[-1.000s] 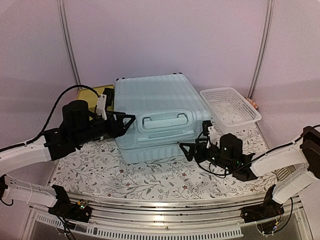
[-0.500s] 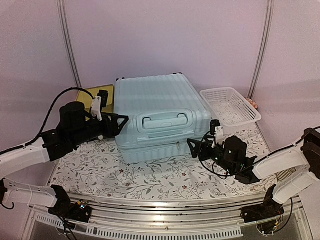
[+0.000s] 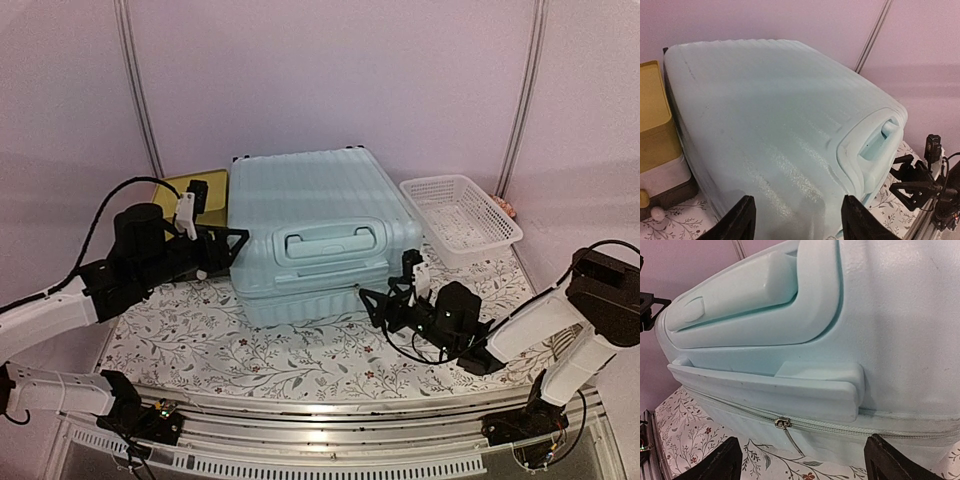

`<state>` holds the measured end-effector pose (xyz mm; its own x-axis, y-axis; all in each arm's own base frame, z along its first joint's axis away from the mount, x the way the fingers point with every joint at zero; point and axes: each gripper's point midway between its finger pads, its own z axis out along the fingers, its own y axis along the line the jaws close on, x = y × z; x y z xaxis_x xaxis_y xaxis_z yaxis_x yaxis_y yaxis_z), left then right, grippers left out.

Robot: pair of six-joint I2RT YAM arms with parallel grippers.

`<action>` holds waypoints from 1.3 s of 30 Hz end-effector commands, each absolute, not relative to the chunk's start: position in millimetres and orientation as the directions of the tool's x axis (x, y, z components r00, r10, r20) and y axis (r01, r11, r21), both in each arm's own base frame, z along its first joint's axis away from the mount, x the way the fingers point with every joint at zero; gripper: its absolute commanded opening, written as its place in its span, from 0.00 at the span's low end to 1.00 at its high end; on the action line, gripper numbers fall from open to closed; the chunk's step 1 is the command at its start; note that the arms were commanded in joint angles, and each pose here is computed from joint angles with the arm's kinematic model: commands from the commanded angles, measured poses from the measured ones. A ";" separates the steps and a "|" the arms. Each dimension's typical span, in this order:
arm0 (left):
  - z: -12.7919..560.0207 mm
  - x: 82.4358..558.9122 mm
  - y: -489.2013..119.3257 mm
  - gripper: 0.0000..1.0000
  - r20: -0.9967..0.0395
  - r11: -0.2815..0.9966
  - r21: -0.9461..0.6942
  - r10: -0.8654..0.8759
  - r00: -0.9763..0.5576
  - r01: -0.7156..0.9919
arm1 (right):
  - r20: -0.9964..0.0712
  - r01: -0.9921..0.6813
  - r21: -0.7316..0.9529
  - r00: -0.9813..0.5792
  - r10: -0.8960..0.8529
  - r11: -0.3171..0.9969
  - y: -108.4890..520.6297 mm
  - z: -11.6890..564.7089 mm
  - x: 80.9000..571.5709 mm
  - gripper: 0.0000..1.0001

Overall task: Open, take out, and arrange the luggage
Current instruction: Grab the zipper of the luggage.

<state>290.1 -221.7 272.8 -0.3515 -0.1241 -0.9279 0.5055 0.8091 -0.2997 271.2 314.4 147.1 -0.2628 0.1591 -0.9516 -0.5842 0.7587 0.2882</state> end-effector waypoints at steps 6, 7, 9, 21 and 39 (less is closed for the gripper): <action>265.3 294.7 -212.4 0.62 -0.916 0.806 -0.323 -0.133 -0.379 0.496 | -0.959 -0.580 0.280 -0.209 0.192 0.765 318.2 139.7 270.9 0.77; 264.9 295.2 -212.6 0.62 -0.914 0.805 -0.325 -0.133 -0.383 0.497 | -0.960 -0.579 0.277 -0.208 0.190 0.767 319.4 138.4 272.0 0.75; 263.6 296.7 -213.0 0.62 -0.912 0.802 -0.328 -0.131 -0.388 0.499 | -0.962 -0.582 0.269 -0.208 0.179 0.767 323.4 134.7 274.0 0.72; 260.2 303.8 -214.2 0.63 -0.906 0.793 -0.341 -0.134 -0.402 0.505 | -0.970 -0.619 0.241 -0.170 0.172 0.748 345.8 120.8 281.5 0.58; 259.5 307.4 -212.9 0.63 -0.906 0.792 -0.336 -0.125 -0.404 0.510 | -0.980 -0.613 0.195 -0.098 0.171 0.766 355.6 122.9 293.1 0.27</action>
